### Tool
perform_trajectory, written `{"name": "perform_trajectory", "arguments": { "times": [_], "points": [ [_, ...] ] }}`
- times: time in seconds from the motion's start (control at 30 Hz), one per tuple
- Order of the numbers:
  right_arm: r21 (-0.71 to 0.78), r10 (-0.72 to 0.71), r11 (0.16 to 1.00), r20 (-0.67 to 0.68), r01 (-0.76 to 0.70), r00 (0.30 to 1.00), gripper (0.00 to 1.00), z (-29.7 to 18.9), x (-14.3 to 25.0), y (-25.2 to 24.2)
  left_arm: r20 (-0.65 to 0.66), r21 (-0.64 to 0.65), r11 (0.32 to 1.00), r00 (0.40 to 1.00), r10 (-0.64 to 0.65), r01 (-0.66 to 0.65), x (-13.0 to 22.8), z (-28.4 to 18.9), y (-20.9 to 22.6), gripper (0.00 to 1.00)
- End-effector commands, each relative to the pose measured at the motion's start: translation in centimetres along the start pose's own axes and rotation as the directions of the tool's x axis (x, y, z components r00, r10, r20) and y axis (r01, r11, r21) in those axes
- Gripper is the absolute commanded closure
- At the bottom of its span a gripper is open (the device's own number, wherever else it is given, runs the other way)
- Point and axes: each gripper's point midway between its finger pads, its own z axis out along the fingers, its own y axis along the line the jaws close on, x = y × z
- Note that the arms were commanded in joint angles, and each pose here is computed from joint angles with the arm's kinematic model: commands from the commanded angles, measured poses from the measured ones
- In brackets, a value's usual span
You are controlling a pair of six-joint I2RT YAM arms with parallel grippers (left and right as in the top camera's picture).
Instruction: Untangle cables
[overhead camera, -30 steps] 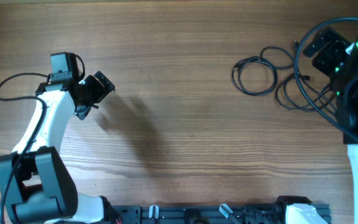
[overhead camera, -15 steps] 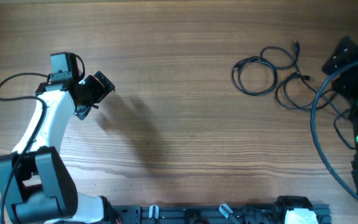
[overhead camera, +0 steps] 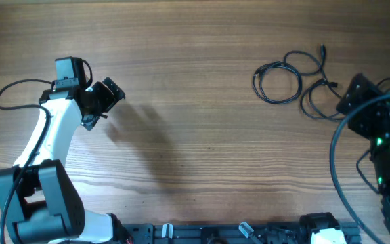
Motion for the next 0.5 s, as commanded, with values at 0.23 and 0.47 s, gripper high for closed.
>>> {"name": "perform_trajectory", "arguments": {
  "times": [0.23, 0.47],
  "points": [
    [-0.035, 0.042, 0.999, 0.092, -0.038, 0.995, 0.00, -5.6, 0.1, -2.5, 0.008, 0.020, 1.000, 1.000, 0.011, -0.011, 0.0, -0.5, -0.5, 0.00],
    [-0.081, 0.047, 0.996, 0.113, -0.038, 0.993, 0.00, -9.4, 1.7, -4.4, 0.008, 0.020, 1.000, 1.000, 0.011, -0.011, 0.0, -0.5, -0.5, 0.00]
  ]
}}
